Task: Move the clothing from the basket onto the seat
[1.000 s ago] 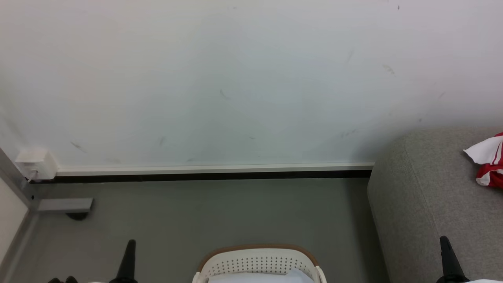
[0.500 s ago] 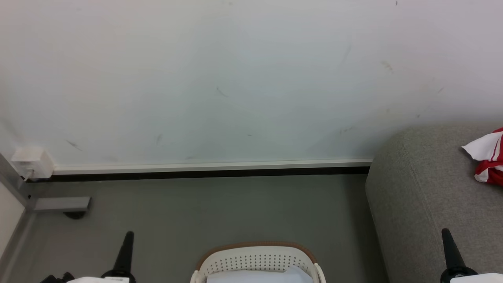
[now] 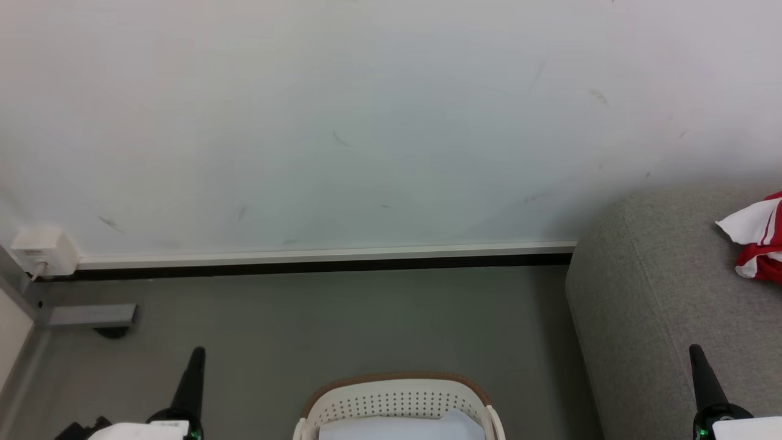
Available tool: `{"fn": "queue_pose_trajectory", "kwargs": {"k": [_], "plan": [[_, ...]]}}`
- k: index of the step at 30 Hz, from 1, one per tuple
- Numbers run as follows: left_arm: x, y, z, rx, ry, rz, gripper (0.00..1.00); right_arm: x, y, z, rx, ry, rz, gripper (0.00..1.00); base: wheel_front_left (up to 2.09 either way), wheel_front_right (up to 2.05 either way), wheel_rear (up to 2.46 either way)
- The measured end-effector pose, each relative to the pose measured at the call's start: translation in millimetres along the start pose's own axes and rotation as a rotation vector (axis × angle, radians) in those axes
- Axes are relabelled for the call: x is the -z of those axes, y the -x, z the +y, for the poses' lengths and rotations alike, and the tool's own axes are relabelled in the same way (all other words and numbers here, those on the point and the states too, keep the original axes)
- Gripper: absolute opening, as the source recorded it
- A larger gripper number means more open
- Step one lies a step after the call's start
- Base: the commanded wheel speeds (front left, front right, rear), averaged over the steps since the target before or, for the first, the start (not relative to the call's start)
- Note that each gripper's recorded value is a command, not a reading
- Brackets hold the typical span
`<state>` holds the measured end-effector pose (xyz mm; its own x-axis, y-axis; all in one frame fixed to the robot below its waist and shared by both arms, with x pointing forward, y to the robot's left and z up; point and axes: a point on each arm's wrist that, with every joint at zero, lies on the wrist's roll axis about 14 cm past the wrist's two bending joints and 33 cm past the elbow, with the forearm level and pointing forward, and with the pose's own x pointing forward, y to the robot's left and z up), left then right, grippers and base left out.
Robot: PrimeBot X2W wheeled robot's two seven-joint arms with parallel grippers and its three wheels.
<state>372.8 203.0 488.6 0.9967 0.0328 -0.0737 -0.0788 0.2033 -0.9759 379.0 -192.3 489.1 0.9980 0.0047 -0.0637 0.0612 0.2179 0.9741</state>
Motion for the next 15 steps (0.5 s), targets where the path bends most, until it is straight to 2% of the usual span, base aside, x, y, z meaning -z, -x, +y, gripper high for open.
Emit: {"fn": "queue_pose_trajectory", "kwargs": {"k": [15], "plan": [[1.0, -6.6, -8.4, 0.033, 0.109, 0.016, 0.00, -4.7, -3.7, 6.6, -0.025, -0.117, -0.005, 0.00, 0.00, 0.00, 0.00]]}}
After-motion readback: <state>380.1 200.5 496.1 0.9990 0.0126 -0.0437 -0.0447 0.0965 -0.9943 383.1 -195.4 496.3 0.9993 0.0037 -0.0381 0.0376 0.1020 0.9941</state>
